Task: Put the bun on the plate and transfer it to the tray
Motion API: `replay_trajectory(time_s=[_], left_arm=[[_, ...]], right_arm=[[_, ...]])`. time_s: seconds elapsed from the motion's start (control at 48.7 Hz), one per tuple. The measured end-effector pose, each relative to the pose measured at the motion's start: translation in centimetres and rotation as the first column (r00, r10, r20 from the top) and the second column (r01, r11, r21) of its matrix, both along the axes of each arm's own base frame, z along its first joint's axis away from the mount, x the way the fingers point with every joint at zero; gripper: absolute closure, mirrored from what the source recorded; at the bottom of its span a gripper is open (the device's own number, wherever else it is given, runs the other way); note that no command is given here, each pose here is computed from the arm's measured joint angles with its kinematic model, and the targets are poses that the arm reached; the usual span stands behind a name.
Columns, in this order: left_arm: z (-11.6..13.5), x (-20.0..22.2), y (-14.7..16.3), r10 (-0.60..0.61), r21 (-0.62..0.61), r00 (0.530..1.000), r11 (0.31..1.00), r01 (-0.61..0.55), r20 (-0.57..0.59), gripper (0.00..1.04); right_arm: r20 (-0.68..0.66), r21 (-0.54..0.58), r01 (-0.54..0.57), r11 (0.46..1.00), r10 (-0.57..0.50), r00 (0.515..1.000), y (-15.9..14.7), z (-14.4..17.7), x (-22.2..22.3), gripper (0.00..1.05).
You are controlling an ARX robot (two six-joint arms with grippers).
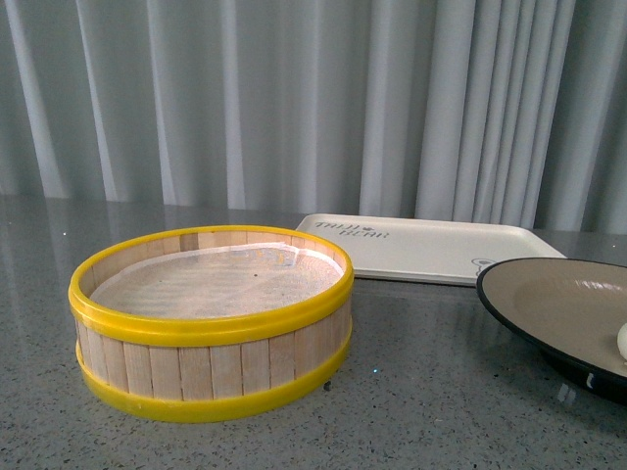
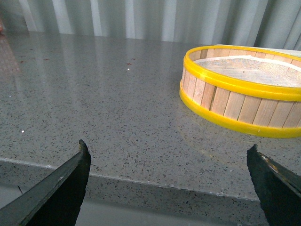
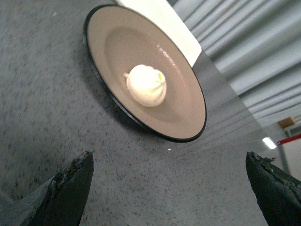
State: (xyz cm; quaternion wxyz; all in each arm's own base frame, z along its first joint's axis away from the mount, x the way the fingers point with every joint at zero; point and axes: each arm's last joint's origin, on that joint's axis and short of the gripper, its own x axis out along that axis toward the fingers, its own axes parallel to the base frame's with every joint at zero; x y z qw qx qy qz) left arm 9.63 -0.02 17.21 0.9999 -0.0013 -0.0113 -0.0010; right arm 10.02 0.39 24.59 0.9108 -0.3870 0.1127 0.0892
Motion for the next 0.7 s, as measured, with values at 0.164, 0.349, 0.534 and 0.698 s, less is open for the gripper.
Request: replay_trajectory(time_s=[0.164, 0.349, 0.534, 0.698], left_arm=[[0.0, 0.0, 0.0, 0.000, 0.000, 1.000, 1.000, 0.000, 0.000, 0.07], [0.0, 0.0, 0.0, 0.000, 0.000, 1.000, 1.000, 0.000, 0.000, 0.07], [0.0, 0.0, 0.0, 0.000, 0.000, 1.000, 1.000, 0.000, 0.000, 0.07], [0.0, 0.0, 0.0, 0.000, 0.000, 1.000, 1.000, 0.000, 0.000, 0.07]], right_arm=[[-0.074, -0.231, -0.092, 0.969, 0.077, 0.994, -0.7, -0.3, 0.9, 0.08], [-0.127, -0.329, -0.161, 0.931, 0.125, 0.984, -1.9, -0.8, 2.8, 0.08], [-0.128, -0.416, -0.228, 0.880, 0.192, 0.973, -2.4, -1.1, 5.1, 0.08], [-0.120, -0.476, -0.277, 0.834, 0.251, 0.961, -1.7, -1.5, 7.0, 0.08]])
